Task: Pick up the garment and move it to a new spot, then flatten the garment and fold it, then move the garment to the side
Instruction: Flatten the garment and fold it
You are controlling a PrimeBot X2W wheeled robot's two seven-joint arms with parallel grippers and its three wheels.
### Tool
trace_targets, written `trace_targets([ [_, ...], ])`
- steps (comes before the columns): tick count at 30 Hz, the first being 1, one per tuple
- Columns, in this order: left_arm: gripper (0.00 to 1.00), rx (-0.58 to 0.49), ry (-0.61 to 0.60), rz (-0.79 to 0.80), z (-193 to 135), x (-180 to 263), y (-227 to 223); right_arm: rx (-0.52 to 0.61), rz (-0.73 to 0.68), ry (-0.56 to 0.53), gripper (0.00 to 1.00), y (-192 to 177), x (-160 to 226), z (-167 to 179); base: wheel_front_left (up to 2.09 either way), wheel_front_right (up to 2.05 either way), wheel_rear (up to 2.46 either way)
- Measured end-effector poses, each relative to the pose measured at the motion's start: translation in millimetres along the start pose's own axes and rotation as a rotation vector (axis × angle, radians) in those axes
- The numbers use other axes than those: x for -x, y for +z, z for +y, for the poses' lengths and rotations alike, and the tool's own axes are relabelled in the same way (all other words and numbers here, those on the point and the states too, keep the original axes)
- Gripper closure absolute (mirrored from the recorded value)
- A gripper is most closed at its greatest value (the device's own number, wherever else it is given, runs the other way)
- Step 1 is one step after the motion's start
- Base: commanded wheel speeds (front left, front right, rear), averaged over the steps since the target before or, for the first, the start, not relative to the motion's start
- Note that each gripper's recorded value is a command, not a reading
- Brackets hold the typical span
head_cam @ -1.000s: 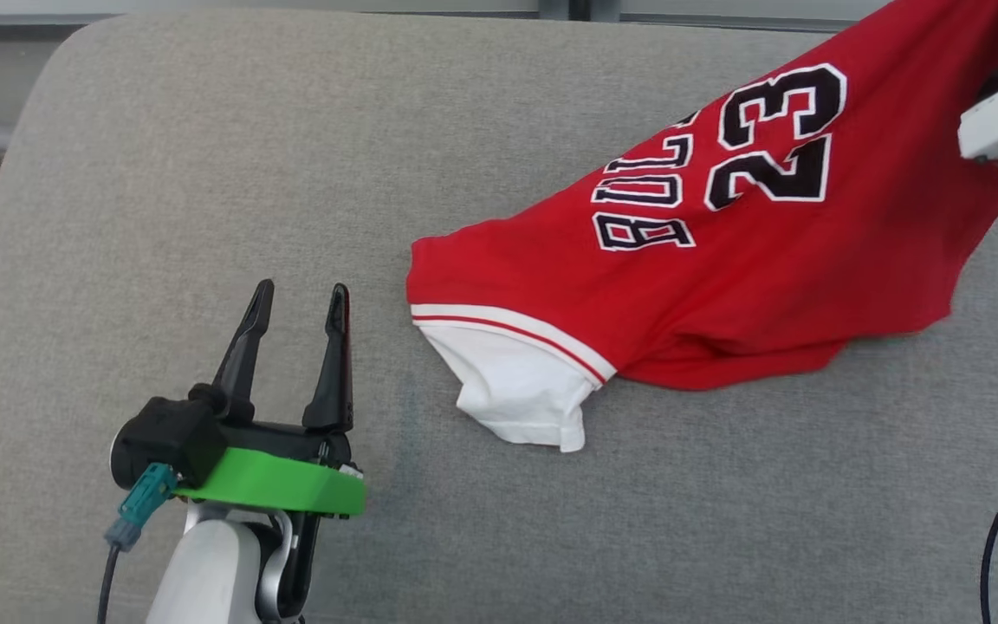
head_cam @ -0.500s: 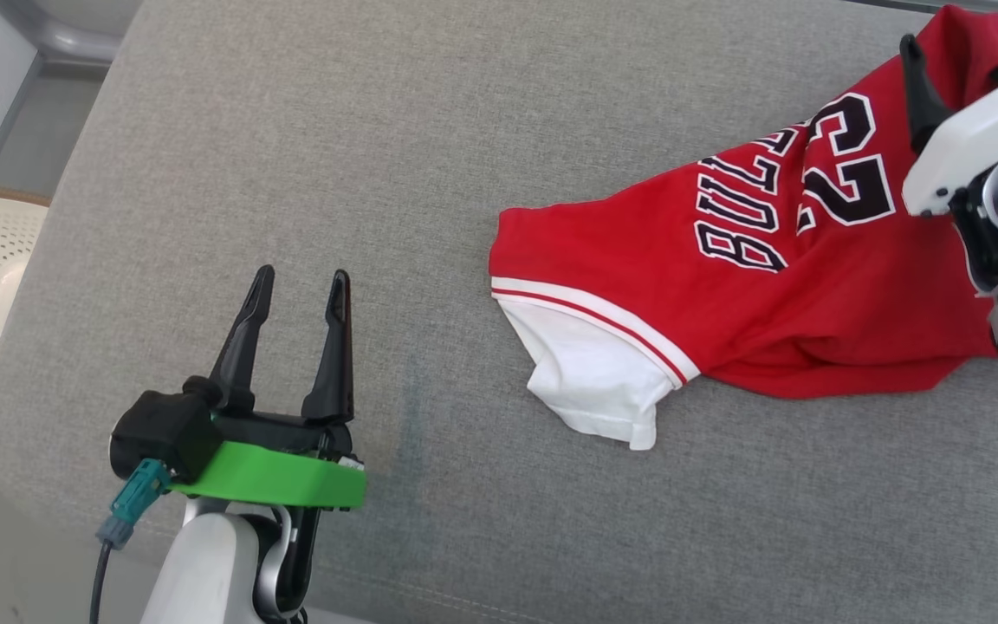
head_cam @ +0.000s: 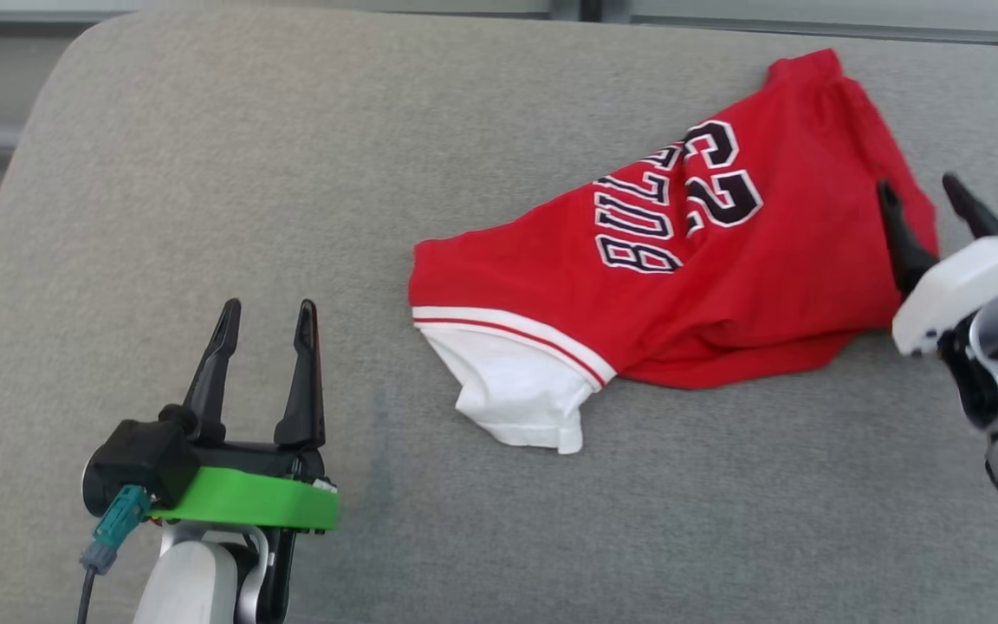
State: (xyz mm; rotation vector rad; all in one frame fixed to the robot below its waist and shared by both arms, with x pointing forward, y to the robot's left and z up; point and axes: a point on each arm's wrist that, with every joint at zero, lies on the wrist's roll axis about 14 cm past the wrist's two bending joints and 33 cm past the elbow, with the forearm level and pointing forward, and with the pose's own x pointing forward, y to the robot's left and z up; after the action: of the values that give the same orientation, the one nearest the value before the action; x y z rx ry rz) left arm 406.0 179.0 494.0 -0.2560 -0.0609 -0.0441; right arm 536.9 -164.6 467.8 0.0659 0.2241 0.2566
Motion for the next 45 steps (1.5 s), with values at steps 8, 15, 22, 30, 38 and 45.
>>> trace_targets([
  [8, 0.0, 0.02, -0.067, -0.007, -23, -6, 1, -0.101, 0.098, -0.158, 0.0, -40, 58, -40, 0.0, 0.0, 0.0],
  [15, 0.0, 0.023, -0.085, -0.002, -29, -8, -2, -0.189, 0.129, -0.212, 0.0, -54, 60, -47, 0.0, 0.0, 0.0],
  [22, 0.0, 0.016, -0.057, 0.017, -19, -10, -9, -0.183, 0.221, -0.203, 0.0, -77, 40, -39, 0.0, 0.0, 0.0],
  [30, 0.0, 0.01, -0.033, 0.03, -10, -9, -13, -0.168, 0.281, -0.172, 1.0, -92, 24, -26, 0.0, 0.0, 0.0],
  [38, 0.0, 0.01, -0.033, 0.025, -10, -10, -12, -0.138, 0.157, -0.126, 1.0, -64, 18, -13, 0.0, 0.0, 0.0],
  [45, 0.0, 0.015, -0.048, 0.012, -16, -8, -7, -0.051, -0.129, -0.023, 1.0, 20, 27, 14, 0.0, 0.0, 0.0],
])
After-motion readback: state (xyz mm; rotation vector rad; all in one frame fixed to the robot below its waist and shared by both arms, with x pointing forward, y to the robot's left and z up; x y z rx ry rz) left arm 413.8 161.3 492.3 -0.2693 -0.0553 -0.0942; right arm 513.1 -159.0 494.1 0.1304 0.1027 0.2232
